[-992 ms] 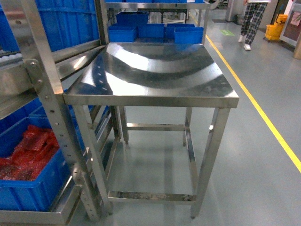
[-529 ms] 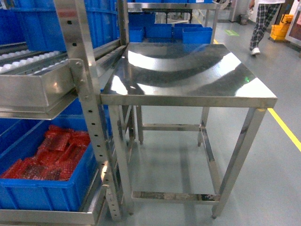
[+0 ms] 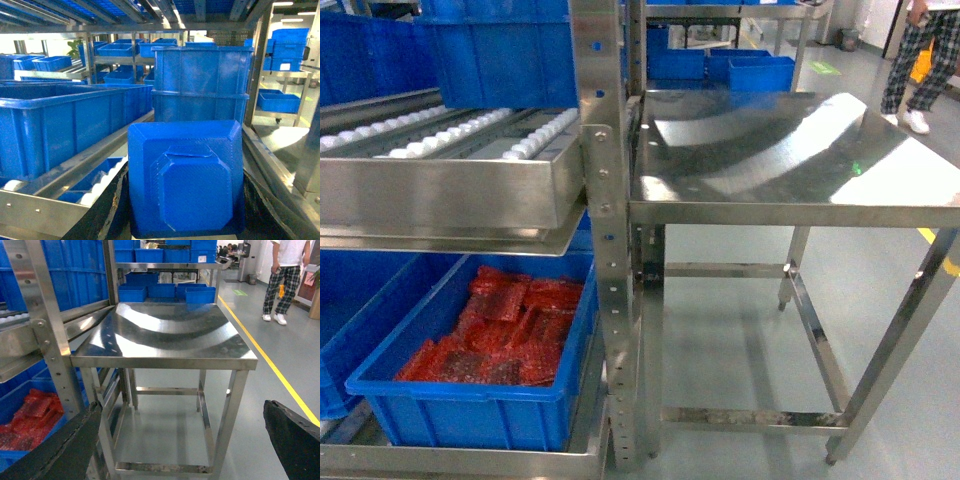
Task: Pick blue part to blue bin on bottom shelf
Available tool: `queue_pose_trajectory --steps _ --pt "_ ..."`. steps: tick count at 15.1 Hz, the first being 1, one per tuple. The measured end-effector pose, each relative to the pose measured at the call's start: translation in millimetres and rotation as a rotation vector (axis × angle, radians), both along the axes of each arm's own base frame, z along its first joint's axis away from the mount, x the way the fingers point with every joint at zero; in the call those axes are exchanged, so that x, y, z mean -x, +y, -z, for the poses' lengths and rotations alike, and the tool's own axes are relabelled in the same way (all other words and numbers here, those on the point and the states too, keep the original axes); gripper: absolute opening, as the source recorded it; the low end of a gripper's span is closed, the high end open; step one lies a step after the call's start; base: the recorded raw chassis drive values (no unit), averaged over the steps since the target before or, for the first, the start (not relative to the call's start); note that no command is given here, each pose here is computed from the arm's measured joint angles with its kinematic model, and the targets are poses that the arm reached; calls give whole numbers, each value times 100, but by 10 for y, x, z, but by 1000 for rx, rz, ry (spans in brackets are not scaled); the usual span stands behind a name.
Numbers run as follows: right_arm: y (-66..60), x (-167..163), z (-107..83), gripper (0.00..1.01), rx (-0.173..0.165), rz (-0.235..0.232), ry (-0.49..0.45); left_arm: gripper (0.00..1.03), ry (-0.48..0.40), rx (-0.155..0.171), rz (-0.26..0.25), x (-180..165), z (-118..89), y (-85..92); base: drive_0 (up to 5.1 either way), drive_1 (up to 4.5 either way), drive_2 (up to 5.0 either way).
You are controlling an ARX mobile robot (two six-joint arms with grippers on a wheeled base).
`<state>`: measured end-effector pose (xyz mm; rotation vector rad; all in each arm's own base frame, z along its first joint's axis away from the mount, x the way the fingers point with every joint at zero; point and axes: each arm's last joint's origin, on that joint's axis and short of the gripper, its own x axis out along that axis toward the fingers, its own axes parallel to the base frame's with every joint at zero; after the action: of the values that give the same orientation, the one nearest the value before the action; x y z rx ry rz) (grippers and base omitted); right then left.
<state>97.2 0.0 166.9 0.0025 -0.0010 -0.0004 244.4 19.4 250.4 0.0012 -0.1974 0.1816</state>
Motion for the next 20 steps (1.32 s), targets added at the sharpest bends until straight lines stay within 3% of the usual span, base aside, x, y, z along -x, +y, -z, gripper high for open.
queue_pose_trajectory --steps 20 --pt "0 0 -4 98 0 0 -5 45 -3 -1 5 0 -3 -5 -480 233 233"
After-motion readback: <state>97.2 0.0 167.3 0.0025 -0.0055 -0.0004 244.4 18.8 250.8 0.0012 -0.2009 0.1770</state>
